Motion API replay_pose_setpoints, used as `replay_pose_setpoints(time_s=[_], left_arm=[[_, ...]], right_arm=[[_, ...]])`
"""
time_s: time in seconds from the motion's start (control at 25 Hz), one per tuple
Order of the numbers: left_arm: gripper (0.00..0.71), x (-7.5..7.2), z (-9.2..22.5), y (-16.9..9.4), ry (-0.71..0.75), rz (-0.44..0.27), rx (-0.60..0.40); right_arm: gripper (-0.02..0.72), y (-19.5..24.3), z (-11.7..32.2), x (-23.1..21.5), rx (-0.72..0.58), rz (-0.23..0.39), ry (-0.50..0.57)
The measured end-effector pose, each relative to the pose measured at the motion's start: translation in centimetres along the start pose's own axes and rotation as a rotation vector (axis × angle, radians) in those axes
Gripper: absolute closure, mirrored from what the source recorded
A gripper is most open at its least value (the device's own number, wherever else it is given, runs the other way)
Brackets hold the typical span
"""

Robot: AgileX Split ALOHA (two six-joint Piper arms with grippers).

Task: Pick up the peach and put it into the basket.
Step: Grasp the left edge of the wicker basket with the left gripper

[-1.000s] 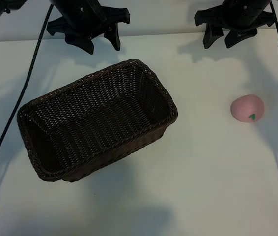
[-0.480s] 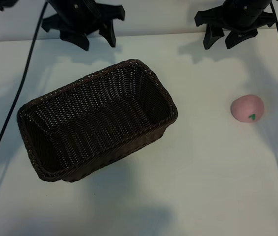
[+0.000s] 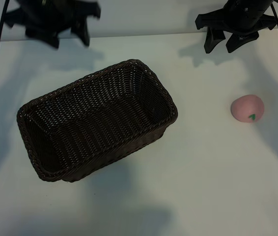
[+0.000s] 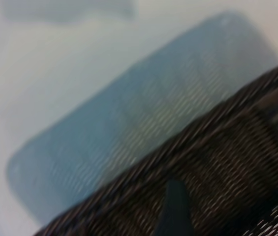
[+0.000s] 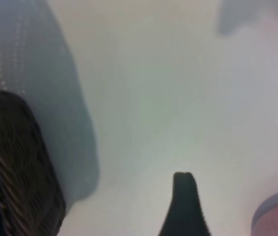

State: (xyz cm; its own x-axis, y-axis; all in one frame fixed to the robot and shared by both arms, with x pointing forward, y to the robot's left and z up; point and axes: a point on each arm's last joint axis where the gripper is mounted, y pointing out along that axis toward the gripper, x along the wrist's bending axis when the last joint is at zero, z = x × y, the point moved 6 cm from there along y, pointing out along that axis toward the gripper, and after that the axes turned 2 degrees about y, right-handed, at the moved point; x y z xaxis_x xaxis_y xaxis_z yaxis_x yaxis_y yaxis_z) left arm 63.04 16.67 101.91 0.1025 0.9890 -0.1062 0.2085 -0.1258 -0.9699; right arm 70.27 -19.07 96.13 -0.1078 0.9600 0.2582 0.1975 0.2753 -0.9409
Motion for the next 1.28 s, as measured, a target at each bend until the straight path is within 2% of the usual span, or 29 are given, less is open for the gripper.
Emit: replay_pose_setpoints(time_s=[0.24, 0.56, 0.84, 1.04, 1.28], left_arm=[[0.112, 1.8, 5.9, 0.9, -0.066, -0.06, 0.12], [0.112, 4.4, 11.5, 0.2, -0.206, -0.139, 0.067], [0.112, 6.5, 14.5, 0.7, -0.295, -0.239, 0.052], [0.112, 6.9, 16.1, 3.0, -0.324, -0.233, 0.053], [0.112, 6.8, 15.9, 4.1, -0.375, -0.21, 0.008]], right_arm=[[0.178, 0.0, 0.0, 0.0, 0.002, 0.0, 0.0], [0.178, 0.0, 0.1, 0.0, 0.006, 0.0, 0.0], [0.178, 0.0, 0.1, 0.0, 0.006, 0.0, 0.0], [0.178, 0.0, 0.1, 0.0, 0.006, 0.0, -0.004], [0.178, 0.0, 0.1, 0.0, 0.006, 0.0, -0.004]])
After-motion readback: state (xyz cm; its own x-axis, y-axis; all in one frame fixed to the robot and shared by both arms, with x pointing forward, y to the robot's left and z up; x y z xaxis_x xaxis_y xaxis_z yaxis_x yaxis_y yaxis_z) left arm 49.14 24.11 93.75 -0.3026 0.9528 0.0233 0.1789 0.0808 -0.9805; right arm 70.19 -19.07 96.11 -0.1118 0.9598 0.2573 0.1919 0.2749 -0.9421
